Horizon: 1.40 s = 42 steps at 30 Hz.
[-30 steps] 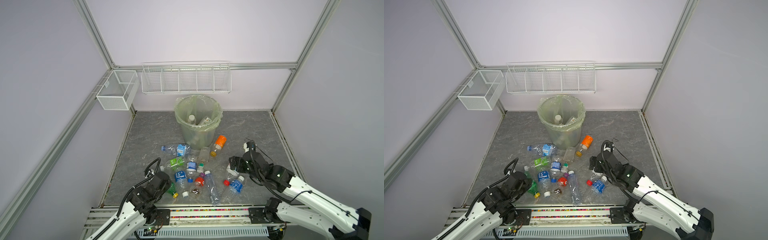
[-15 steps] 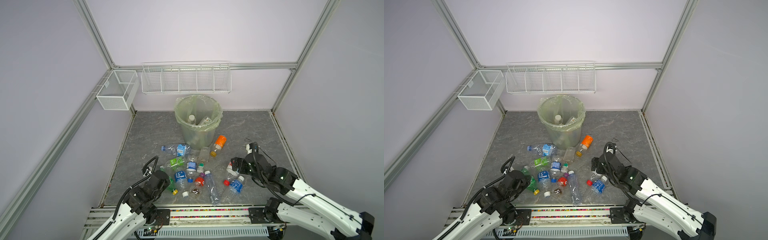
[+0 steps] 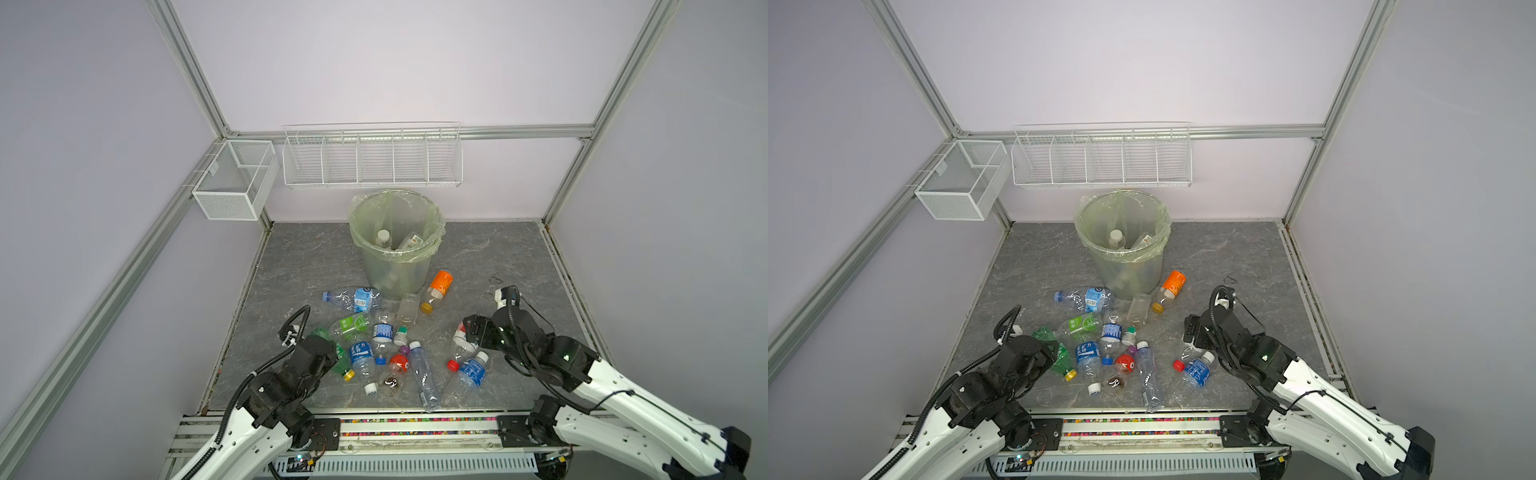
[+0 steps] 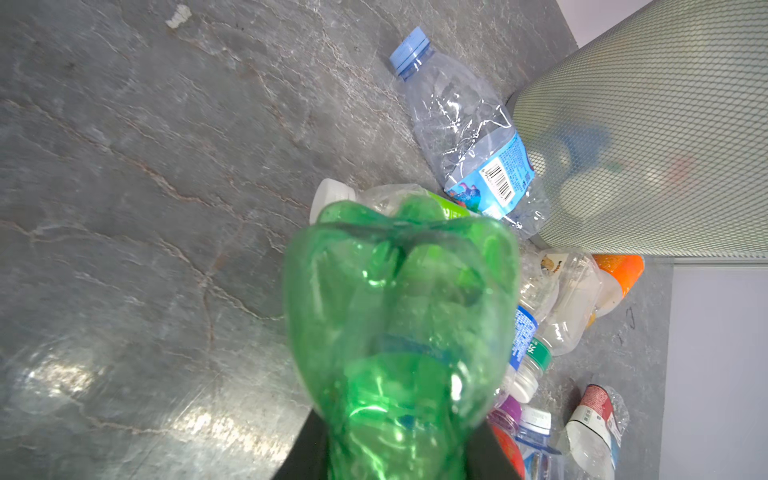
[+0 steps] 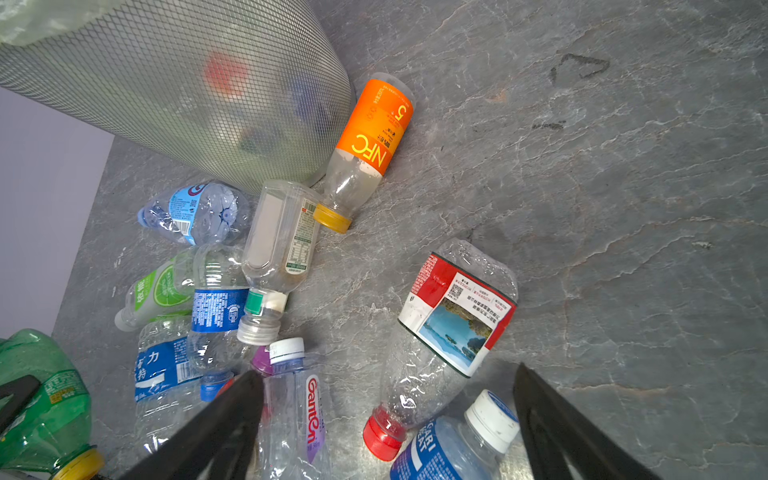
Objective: Throw the plastic bottles in the bin
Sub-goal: 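Lift the green soda bottle with the left gripper off the pile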
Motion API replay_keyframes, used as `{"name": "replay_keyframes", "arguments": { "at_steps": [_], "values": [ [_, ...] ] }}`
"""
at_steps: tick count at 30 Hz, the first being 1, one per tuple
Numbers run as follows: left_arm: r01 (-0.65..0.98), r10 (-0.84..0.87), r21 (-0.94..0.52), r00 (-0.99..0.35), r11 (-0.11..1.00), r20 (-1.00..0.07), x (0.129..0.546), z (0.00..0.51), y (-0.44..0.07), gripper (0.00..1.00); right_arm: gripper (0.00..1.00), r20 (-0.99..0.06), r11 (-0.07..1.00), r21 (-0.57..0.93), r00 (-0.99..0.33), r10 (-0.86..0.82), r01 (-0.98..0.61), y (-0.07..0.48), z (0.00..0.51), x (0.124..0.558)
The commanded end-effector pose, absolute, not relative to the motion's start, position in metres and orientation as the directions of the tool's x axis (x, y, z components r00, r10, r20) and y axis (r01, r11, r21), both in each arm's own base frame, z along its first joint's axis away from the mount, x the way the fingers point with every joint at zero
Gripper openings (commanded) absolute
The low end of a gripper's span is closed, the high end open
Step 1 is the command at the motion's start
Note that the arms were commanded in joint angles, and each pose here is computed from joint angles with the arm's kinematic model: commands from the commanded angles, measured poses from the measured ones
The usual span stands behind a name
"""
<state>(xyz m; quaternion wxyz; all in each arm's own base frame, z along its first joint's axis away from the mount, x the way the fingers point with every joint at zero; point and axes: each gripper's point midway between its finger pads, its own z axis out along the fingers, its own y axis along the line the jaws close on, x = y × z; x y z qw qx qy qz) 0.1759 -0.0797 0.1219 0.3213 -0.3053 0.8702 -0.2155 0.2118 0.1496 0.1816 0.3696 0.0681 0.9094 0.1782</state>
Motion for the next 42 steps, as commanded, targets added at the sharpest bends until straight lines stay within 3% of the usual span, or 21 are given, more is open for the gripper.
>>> {"name": "replay_keyframes", "arguments": {
  "at_steps": [1, 24, 42],
  "values": [
    [-0.38, -0.674, -0.581, -0.584, 0.72, -0.453, 0.179, 0.137, -0.076, 0.0, 0.96, -0.643, 0.933, 0.359, -0.716, 0.272, 0.031, 0.139, 0.174, 0.209],
    [-0.236, -0.676, -0.678, -0.534, 0.696, -0.508, 0.195, 0.202, -0.089, 0.0, 0.99, -0.651, 0.933, 0.356, -0.704, 0.284, 0.047, 0.134, 0.176, 0.208],
    [-0.147, -0.639, -0.675, -0.514, 0.723, -0.573, 0.204, 0.243, -0.096, 0.0, 0.99, -0.646, 0.933, 0.354, -0.705, 0.293, 0.064, 0.129, 0.175, 0.206]
  ]
}}
